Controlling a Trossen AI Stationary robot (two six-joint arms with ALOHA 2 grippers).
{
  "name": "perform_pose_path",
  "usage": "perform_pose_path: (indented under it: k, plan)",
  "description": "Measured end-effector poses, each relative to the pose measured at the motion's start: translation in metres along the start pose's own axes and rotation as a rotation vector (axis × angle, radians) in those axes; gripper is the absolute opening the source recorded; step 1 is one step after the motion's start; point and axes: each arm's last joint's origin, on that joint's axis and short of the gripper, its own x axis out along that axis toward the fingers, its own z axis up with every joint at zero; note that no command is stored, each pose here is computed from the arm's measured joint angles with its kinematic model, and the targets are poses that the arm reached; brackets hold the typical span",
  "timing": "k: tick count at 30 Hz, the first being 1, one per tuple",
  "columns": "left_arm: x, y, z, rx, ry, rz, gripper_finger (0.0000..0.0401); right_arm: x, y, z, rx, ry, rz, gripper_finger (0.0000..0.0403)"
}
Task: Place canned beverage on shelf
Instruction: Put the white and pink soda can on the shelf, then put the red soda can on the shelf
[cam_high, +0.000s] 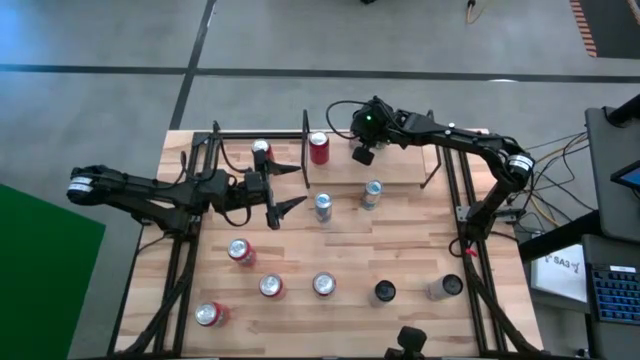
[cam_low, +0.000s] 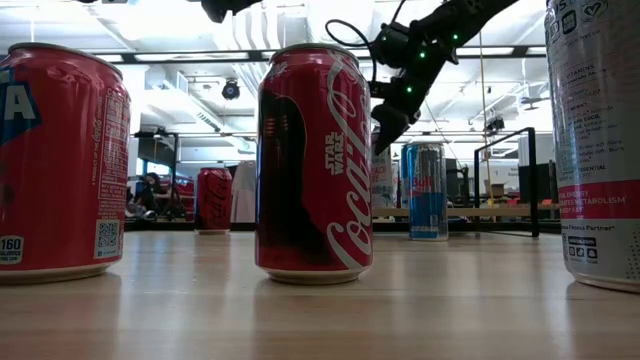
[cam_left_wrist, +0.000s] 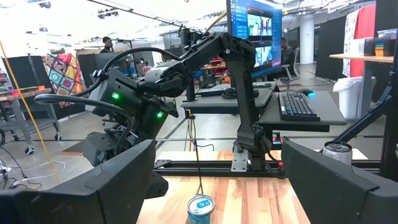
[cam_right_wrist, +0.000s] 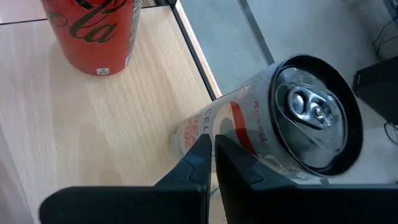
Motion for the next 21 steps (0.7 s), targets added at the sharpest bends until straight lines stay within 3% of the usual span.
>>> perform_pose_path:
  k: [7,21]
  plan:
    - [0.0,0.0,0.0,0.0,0.003,0.0,0.0333,-0.026,0.01,0.008,0.01,-0.06,0.016,0.0012]
    - [-0.001,-0.005,-0.001,-0.056,0.01,-0.037,0.0333,-0.11,0.056,0.015,0.04,-0.198,0.154,0.0012]
